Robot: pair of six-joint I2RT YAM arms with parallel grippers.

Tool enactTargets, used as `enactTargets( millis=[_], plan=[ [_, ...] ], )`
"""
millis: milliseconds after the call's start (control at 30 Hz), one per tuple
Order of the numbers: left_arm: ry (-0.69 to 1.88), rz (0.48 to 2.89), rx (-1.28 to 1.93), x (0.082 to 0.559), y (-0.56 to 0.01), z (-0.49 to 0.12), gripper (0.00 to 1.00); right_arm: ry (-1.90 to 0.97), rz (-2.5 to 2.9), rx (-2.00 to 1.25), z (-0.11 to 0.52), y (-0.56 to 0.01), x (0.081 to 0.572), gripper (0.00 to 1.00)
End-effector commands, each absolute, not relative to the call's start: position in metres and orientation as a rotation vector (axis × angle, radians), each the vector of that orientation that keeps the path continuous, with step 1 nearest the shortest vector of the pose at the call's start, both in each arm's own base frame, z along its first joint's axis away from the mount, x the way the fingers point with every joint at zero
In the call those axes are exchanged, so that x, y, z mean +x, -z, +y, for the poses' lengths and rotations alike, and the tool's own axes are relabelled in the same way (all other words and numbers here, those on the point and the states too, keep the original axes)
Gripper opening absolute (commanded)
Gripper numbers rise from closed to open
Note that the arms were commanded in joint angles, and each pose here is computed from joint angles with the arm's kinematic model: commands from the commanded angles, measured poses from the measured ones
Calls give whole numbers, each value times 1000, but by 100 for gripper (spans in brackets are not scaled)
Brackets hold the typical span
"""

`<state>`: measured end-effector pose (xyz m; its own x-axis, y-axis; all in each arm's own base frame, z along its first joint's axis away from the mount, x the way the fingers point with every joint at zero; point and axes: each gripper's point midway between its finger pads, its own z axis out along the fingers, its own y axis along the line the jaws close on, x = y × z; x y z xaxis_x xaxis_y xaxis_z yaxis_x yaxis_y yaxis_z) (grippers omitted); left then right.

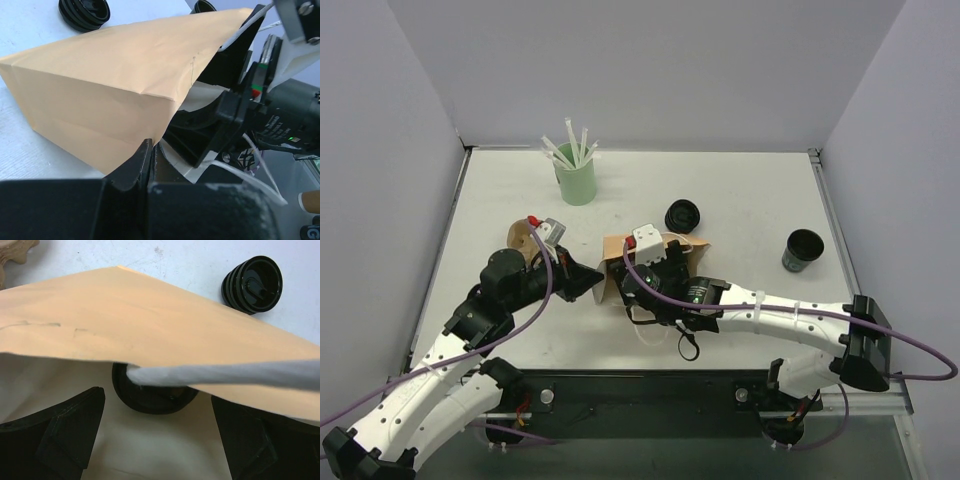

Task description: Pack the takeout coffee

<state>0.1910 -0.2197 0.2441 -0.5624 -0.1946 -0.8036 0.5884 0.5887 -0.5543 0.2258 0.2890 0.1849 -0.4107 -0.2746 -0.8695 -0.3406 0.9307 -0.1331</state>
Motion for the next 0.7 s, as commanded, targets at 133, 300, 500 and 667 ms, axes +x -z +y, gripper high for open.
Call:
enactTargets(
  millis=[133, 300, 500, 667],
  plan=[
    [1122, 1825, 310, 190, -267, -223, 0, -47, 2028, -341, 292, -179, 235, 98],
    [1126, 1821, 312, 190, -268, -223, 0, -51, 2047, -299, 288, -175, 240, 100],
    [1126, 1818, 307, 189, -269, -223, 0, -48, 2073, -286, 284, -168, 243, 100],
    [1124, 1818, 307, 189, -270, -222, 0, -41, 2093, -292, 282, -163, 247, 100]
  ],
)
